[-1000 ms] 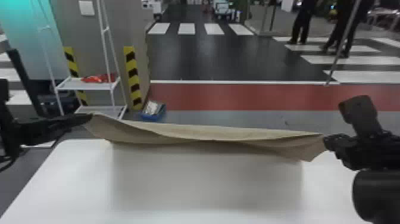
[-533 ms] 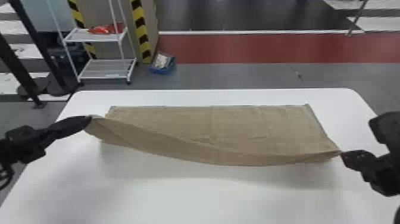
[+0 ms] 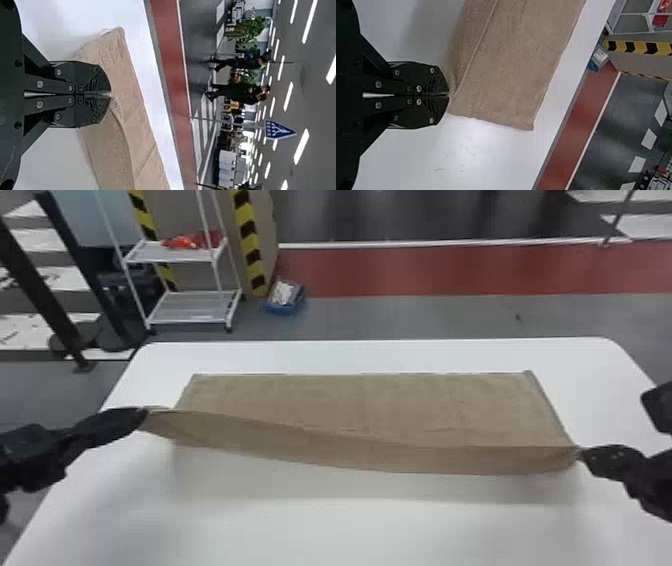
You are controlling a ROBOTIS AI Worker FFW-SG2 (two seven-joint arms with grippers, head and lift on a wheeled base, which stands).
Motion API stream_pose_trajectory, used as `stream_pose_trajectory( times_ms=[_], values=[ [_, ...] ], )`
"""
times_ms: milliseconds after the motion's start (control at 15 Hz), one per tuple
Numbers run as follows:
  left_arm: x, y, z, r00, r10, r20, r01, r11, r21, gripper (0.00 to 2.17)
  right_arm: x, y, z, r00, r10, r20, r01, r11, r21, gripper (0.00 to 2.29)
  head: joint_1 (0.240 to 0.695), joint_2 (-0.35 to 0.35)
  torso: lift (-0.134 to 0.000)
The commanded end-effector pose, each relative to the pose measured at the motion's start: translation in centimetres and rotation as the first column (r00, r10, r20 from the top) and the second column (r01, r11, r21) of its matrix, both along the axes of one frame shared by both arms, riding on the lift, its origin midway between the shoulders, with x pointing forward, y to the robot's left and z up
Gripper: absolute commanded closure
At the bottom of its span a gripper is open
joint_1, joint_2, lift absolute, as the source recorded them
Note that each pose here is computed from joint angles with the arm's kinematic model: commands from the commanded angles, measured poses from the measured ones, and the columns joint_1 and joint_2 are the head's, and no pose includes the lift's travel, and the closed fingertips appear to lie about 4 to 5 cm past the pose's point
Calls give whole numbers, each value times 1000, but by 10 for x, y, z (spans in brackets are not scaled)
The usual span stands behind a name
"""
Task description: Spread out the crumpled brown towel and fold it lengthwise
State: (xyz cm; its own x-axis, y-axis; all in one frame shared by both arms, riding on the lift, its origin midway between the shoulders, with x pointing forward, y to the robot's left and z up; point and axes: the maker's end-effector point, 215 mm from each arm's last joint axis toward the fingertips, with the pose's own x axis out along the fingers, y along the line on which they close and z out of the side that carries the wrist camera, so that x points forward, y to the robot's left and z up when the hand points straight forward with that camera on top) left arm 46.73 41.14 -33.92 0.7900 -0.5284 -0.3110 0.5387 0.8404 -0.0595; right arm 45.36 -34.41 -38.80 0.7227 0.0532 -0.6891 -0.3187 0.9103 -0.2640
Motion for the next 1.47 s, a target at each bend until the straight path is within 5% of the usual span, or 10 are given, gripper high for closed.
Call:
stream_pose_trajectory(
  times_ms=[0,600,1400],
  values=[
    [22,3,8,1000,12,16,-12,999,38,1342,36,4,-1,1000,4,-9,-4,1000,5,1983,695,82,-128],
    [107,9,-5,998,51,-25,-49,997,61,1342,124,28,29,996,93,15,-93,996,-20,1983,695,94,-128],
    [133,36,-22,992,115,-49,-106,984,146,1342,182,35,25,986,168,-20,-169,977,-130,1983,686,121,-128]
  ],
)
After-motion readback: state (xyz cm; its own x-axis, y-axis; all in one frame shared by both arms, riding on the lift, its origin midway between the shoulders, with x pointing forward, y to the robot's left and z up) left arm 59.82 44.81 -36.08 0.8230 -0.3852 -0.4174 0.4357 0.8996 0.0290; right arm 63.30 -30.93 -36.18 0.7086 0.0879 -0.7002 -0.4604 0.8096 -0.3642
